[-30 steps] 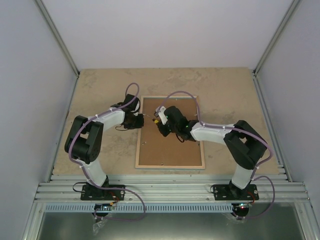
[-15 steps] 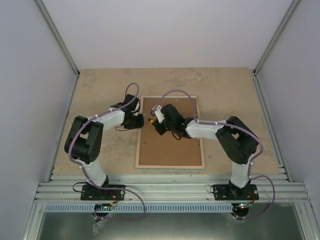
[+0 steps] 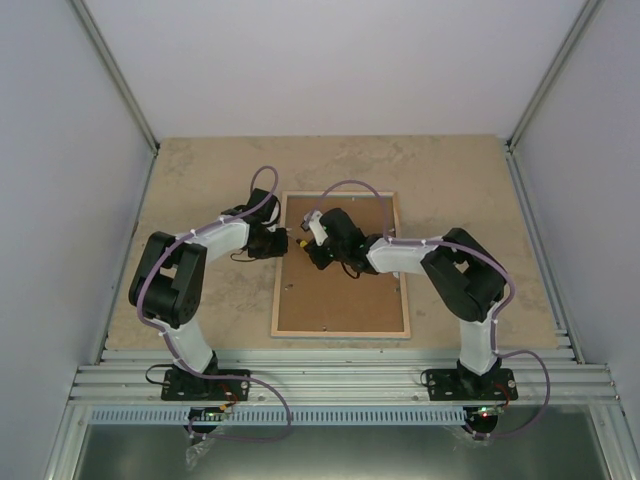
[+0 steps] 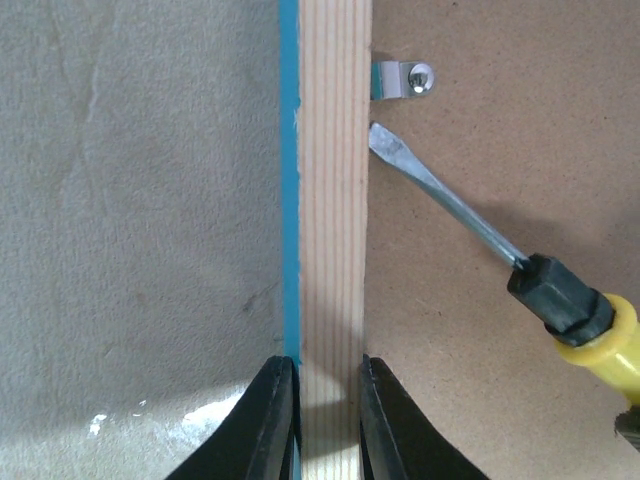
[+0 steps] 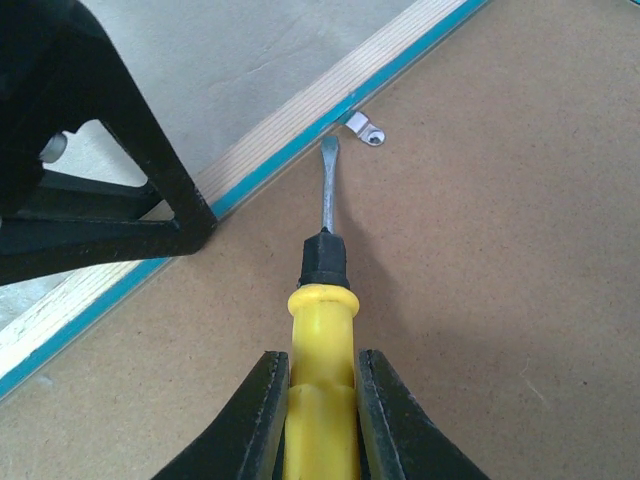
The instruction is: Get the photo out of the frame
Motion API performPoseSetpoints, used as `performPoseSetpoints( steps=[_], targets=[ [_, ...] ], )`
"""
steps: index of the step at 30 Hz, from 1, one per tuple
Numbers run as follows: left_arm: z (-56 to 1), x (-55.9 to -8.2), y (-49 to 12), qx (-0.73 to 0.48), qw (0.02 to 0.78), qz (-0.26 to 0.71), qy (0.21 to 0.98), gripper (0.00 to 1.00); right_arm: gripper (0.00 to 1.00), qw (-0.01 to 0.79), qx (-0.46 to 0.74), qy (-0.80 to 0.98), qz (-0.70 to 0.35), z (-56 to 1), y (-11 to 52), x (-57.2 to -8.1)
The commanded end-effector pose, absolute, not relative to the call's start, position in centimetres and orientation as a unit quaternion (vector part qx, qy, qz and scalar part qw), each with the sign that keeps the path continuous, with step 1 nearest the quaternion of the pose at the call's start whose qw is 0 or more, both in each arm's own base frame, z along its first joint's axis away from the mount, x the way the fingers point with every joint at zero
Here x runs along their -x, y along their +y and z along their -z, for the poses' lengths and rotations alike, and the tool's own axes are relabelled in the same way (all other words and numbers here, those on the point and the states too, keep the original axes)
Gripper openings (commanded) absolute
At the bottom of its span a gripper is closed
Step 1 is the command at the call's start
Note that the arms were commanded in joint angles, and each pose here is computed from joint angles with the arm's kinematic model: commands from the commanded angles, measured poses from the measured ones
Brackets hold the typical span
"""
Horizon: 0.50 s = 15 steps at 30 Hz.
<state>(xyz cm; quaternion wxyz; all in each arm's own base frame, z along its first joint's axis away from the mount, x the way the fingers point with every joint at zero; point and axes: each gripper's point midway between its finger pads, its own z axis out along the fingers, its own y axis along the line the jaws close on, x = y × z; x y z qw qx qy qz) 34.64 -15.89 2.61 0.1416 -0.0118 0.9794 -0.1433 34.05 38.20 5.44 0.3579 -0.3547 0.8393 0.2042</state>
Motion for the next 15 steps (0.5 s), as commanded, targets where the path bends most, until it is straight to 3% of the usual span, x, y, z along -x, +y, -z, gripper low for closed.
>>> performPoseSetpoints(
  steps=[1, 15],
  targets=[
    [-1.82, -32.32, -17.3, 0.005, 0.089, 0.179, 0.98, 0.14, 0.01, 0.367, 0.344, 0.837, -0.216, -6.05, 38.89, -35.01],
    [-1.83, -32.26, -17.33, 0.003, 0.088, 0.179, 0.98, 0.13, 0.0, 0.372, 0.325, 0.841, -0.221, -6.18, 38.78, -35.97]
  ],
)
